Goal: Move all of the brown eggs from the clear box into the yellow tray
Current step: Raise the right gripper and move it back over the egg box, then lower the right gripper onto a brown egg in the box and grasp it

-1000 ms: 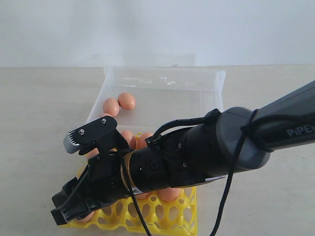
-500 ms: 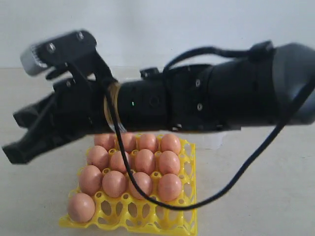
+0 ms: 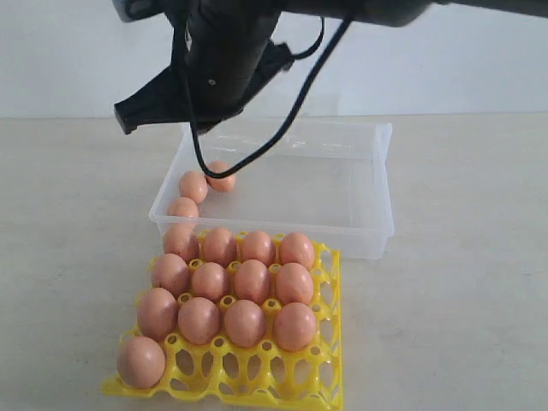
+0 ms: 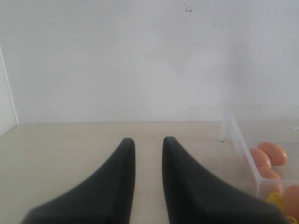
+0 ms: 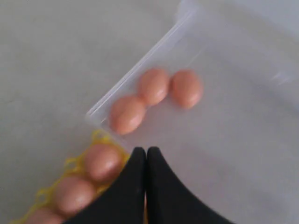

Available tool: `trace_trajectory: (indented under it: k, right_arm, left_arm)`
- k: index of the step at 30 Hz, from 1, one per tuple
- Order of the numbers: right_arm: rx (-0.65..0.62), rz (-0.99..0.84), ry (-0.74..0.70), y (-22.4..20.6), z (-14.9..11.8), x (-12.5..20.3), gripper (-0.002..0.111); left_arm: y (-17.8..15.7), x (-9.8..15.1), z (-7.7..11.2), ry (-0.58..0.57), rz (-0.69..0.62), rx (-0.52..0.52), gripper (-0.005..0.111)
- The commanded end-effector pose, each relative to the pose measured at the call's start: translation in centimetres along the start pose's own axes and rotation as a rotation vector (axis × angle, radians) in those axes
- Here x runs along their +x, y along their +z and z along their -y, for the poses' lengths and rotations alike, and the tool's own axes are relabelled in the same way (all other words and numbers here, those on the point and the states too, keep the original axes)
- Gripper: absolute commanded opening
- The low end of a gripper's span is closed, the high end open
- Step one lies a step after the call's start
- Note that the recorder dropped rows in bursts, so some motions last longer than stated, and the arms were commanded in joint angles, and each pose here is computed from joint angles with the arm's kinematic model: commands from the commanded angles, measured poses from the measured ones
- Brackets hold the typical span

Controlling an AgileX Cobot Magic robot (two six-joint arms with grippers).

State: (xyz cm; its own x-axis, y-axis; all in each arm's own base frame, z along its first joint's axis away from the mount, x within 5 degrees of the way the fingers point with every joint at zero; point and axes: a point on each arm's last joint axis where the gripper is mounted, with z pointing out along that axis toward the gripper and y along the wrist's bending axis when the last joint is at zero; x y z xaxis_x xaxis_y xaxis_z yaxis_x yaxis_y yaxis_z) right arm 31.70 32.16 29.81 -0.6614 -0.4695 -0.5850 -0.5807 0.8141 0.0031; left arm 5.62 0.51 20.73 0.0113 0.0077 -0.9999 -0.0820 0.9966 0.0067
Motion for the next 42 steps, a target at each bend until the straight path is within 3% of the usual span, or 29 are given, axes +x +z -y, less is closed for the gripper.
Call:
trace_trajectory:
  k: [1,7,11,13,16,19,23,29,36,42]
  right_arm:
    - [-0.287,-0.174,0.11,3.1,1.7,-1.5,0.0]
    - [-0.204,-0.07,0.137,8.0,4.1,-3.1,0.0]
    - [-0.157,-0.081,0.113,11.2,4.4,-2.3,0.003]
    - [-0.131,-0.107,0.096,12.6,4.6,-1.6,0.016]
    - [-0.09,-0.098,0.067,13.5,5.0,-1.4,0.046]
    - [-0.038,-0.019,0.072,13.9,5.4,-2.0,0.061]
    - [0.014,0.097,0.1,14.6,6.0,-2.7,0.059]
    - [0.052,0.068,0.075,17.1,6.4,-1.5,0.059]
    - [0.098,0.051,0.061,19.4,6.8,-0.3,0.059]
    - [0.126,0.035,0.141,20.7,7.1,0.6,0.059]
  left_arm:
    - [0.0,0.1,0.1,-0.003,0.0,0.009,0.022]
    - [0.0,0.1,0.1,-0.003,0.0,0.009,0.022]
    - [0.0,0.1,0.1,-0.003,0.0,0.009,0.022]
    - [0.0,0.1,0.1,-0.003,0.0,0.009,0.022]
    - [0.0,0.1,0.1,-0.003,0.0,0.009,0.022]
    - [0.0,0.1,0.1,-0.003,0.0,0.009,0.022]
    - [0.0,0.1,0.1,-0.003,0.0,0.009,0.022]
    - [0.0,0.2,0.0,-0.003,-0.008,0.008,0.022]
    - [-0.2,2.1,-0.3,-0.002,-0.216,-0.026,0.022]
    - [-0.2,1.9,-0.2,-0.002,-0.202,-0.023,0.022]
